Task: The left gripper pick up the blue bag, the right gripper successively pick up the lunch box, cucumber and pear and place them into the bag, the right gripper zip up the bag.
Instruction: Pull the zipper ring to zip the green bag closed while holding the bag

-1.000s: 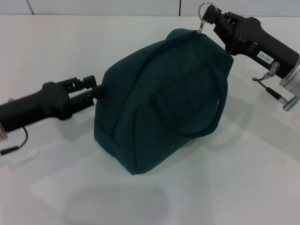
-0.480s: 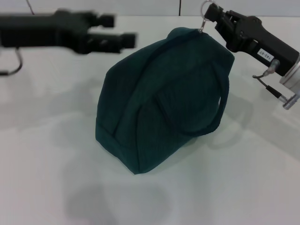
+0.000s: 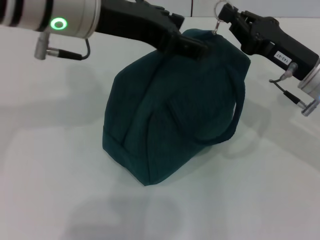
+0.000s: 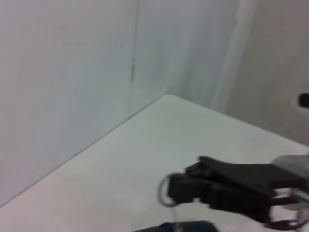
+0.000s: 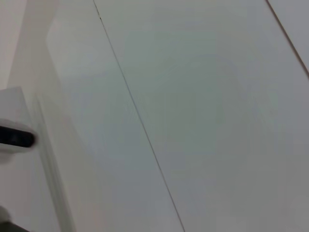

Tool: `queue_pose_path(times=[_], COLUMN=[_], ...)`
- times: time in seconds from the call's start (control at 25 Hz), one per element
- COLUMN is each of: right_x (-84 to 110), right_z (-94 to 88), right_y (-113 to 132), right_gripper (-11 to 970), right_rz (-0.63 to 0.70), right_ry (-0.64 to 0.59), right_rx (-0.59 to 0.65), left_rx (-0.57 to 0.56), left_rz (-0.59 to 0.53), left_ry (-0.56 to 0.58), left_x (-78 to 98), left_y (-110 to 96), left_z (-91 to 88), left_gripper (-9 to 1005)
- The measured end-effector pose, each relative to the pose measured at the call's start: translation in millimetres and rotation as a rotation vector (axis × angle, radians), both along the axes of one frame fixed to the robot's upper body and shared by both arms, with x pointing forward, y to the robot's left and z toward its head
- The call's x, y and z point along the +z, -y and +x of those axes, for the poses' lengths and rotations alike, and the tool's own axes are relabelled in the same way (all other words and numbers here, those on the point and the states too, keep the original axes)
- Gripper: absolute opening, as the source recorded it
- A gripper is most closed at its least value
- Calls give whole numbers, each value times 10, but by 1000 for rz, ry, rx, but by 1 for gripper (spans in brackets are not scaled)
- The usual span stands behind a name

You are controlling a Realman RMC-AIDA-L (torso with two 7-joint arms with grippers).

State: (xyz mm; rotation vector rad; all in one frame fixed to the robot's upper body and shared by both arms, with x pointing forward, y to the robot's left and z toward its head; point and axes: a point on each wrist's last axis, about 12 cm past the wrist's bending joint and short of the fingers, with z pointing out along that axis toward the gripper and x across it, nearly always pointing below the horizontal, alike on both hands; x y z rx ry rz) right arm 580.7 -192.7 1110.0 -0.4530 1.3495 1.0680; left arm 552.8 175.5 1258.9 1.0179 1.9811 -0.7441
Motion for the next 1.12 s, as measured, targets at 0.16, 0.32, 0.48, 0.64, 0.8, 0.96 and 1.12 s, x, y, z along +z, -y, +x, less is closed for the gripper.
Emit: queue_pose_path(times=[0.16, 0.32, 0.48, 0.64, 0.8, 0.96, 1.12], right_x=[-2, -1, 1, 0, -8, -15, -12], right_z=[-3, -1, 2, 5, 6, 5, 8], right_y=[-4, -7, -11, -12, -8, -4, -6], right_gripper=[13, 13, 14, 14, 14, 15, 15], right_rz=[-1, -2, -3, -4, -5, -6, -5], right_ry=[0, 0, 0, -2, -7, -11, -10], right_rx=[3, 4, 4, 4, 2, 0, 1], left_rx=[31, 28, 54, 33, -13, -14, -18], left_rz=[17, 31, 39, 34, 41, 61, 66], left_ry=[-31, -49, -76, -48, -10, -13, -8], left_x=[-91, -145, -172, -209, -232, -245, -239], left_y=[14, 25, 15, -14, -3, 0, 9], left_z=[103, 124, 131, 95, 61, 72, 70], left_gripper=[873, 864, 856, 848, 840, 699, 448])
